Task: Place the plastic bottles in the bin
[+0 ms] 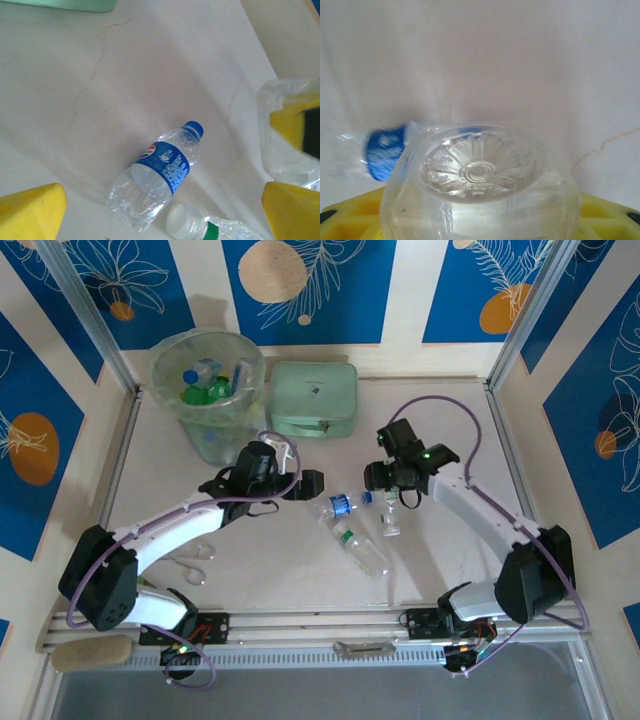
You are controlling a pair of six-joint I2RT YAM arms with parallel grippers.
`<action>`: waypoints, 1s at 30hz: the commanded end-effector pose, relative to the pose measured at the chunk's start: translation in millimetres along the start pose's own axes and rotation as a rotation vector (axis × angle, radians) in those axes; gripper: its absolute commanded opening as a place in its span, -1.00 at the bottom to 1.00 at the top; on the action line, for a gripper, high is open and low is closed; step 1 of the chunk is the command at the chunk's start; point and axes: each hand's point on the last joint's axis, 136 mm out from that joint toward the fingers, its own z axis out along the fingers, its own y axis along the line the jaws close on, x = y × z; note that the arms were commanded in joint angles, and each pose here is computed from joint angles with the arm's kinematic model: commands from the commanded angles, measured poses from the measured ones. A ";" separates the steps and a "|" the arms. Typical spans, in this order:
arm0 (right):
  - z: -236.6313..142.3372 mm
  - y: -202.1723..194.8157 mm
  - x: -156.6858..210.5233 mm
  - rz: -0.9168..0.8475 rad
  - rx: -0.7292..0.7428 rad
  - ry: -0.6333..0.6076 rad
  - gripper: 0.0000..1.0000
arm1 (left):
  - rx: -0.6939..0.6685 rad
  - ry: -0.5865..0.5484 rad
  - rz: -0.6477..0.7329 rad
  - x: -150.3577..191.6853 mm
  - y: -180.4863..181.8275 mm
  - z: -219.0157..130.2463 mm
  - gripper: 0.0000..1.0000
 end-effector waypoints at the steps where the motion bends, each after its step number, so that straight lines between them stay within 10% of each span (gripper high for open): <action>1: -23.0 20.1 -24.5 0.149 -0.162 -0.089 0.13 | 0.098 -0.036 0.043 -6.3 -31.5 -3.8 0.99; 30: -53.4 85.7 -34.9 0.446 -0.598 -0.143 0.03 | 0.355 -0.048 0.111 -3.5 -118.0 24.6 0.84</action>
